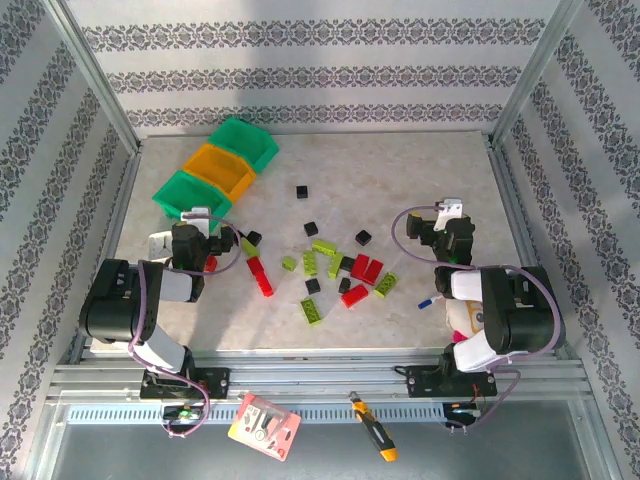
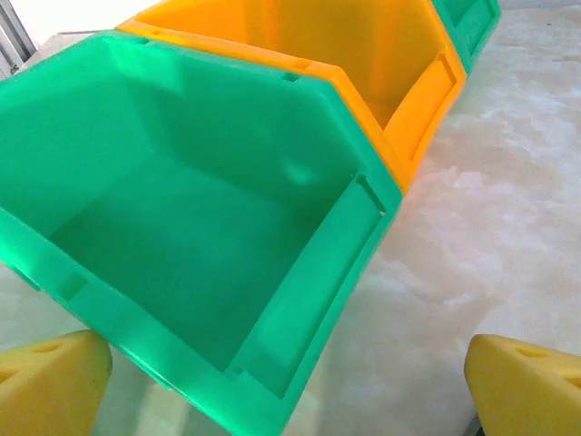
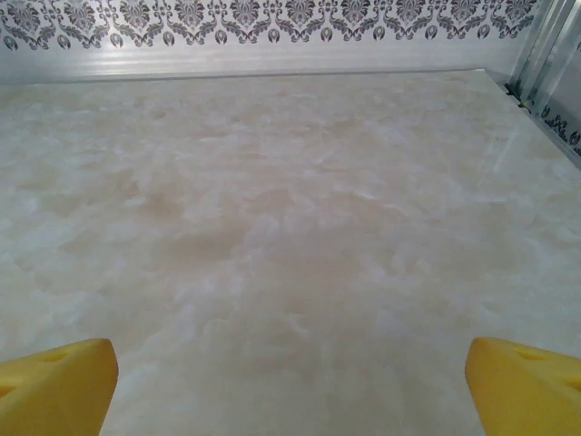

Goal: Sort the legos into containers by color
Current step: Move the container to the top-center of the table.

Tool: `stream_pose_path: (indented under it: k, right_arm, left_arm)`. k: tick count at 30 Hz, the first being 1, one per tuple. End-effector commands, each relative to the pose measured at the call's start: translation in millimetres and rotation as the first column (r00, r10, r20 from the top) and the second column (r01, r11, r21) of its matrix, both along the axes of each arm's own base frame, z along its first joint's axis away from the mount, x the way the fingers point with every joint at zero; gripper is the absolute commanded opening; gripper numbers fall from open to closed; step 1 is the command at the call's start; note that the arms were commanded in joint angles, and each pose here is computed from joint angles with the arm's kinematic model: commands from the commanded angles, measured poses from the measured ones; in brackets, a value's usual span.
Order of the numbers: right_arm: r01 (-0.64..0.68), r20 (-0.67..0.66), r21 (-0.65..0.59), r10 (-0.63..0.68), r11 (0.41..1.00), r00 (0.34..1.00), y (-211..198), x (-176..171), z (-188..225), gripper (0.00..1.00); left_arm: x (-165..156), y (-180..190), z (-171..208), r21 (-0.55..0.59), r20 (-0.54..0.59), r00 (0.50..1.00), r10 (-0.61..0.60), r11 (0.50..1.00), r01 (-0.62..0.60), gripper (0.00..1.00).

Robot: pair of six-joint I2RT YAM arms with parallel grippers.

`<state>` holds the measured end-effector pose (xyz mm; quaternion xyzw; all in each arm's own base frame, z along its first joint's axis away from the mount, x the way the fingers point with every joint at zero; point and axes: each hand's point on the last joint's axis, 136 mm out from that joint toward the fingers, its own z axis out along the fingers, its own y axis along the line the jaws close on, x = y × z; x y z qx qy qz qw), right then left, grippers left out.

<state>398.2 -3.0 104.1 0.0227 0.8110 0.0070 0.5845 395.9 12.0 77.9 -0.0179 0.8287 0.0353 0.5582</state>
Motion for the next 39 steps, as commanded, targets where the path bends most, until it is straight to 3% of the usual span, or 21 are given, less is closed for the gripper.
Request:
stream_pose_path:
  k: [1, 19, 22, 32, 39]
  right_arm:
    - [-0.005, 0.019, -0.014, 0.006, 1.0, 1.0, 3, 1, 2, 0.98]
    - [-0.006, 0.02, -0.014, 0.006, 1.0, 1.0, 3, 1, 3, 0.98]
    - [-0.008, 0.023, -0.014, 0.009, 1.0, 1.0, 3, 0, 3, 0.98]
    - [-0.007, 0.026, -0.006, 0.007, 1.0, 1.0, 4, -13, 33, 0.98]
    - [-0.061, 0.017, 0.014, 0.061, 0.998, 0.998, 23, -29, 60, 0.98]
  left_arm:
    - [4, -1, 10, -0.009, 0.043, 0.999, -0.005, 1.0, 0.005, 0.99]
    - [5, -1, 9, -0.009, 0.041, 0.999, -0.006, 1.0, 0.006, 0.99]
    - [3, 5, 14, 0.001, 0.059, 0.998, 0.037, 0.999, -0.037, 0.99]
    - [-21, 9, 73, 0.025, 0.111, 0.984, 0.138, 0.99, -0.142, 0.99]
    - [-32, -19, 110, -0.006, 0.066, 0.986, 0.151, 0.988, -0.151, 0.99]
